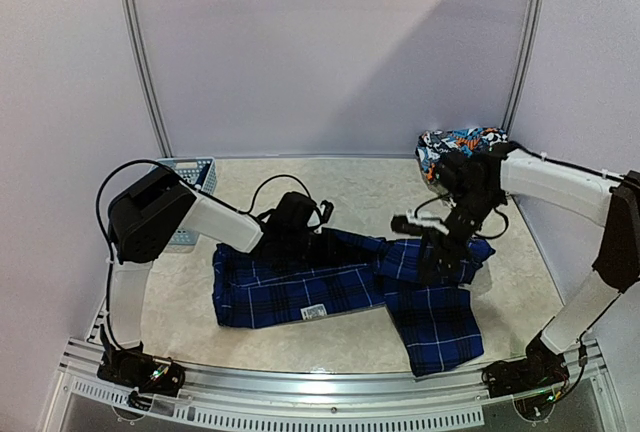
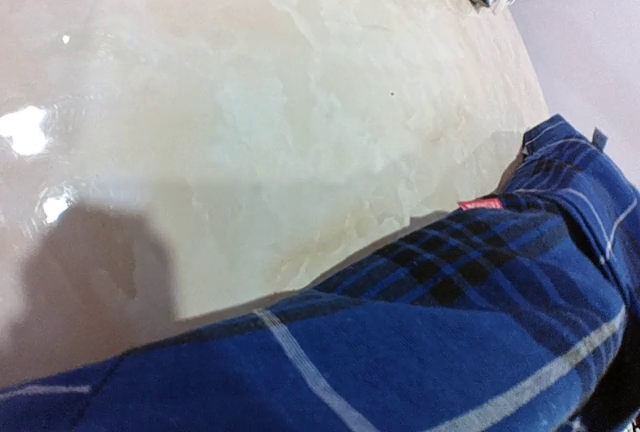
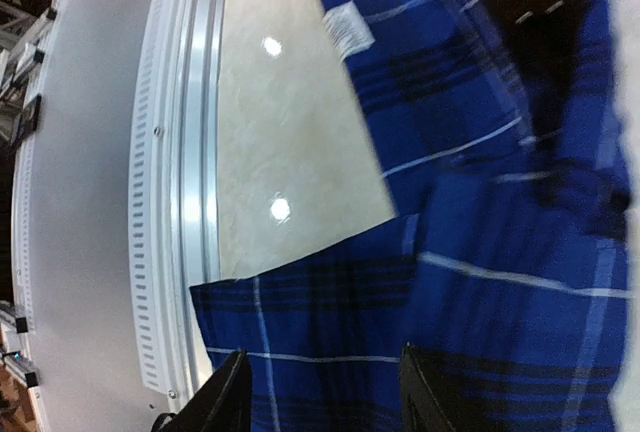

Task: Fold and stack the mixed laundry pile
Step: Adjust the rectangle-folded shirt at the center of the board.

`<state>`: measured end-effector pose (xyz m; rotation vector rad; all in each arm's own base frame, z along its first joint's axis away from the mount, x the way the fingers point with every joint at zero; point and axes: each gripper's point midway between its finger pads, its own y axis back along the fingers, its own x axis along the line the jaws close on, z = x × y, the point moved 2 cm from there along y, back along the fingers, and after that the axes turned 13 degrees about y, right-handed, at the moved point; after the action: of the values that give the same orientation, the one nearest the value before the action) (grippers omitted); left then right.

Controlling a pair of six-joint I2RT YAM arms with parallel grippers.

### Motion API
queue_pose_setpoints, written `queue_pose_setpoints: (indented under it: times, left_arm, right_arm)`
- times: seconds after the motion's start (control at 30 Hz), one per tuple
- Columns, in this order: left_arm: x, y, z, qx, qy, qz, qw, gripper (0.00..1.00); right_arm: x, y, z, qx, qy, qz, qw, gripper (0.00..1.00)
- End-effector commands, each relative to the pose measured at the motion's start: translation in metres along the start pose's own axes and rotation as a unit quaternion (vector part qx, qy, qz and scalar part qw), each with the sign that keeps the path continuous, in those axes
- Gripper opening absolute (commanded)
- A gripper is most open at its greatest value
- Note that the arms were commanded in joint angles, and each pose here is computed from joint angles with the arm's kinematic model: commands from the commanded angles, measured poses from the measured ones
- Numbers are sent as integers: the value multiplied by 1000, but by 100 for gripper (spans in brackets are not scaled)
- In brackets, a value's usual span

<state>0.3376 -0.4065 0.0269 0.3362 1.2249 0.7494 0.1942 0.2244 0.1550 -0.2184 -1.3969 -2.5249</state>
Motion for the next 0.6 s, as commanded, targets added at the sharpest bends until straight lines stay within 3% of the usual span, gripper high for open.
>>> queue_pose_setpoints:
  times: [0.0,0.1,0.17,0.23,0.4,0.5,0.57]
  left_arm:
    - [33,1,-17,41,6,65,997,19]
    - [34,0,-17,41,6,64,997,19]
    - [33,-1,-18,43,6,61,997,19]
    - [32,-2,-18,46,7,59,997,19]
    - [28,0,-16,46,1,57,997,19]
    - [27,1,-15,47,-3,56,997,20]
    - [26,0,-16,47,-3,55,997,20]
  right_arm:
    - [-37,110,49,-132,-12,-69,989,54]
    - [-91,147,45,-164,-69,-134,975,59]
    - [-130,146,22,-147,-149,-169,963,65]
    - [-156,128,-5,-135,-232,-148,952,67]
    - [-173,73,-71,-87,-401,-51,911,78]
    - [-163,69,-91,-85,-447,-26,890,97]
    - [-152,72,-95,-85,-459,-17,884,99]
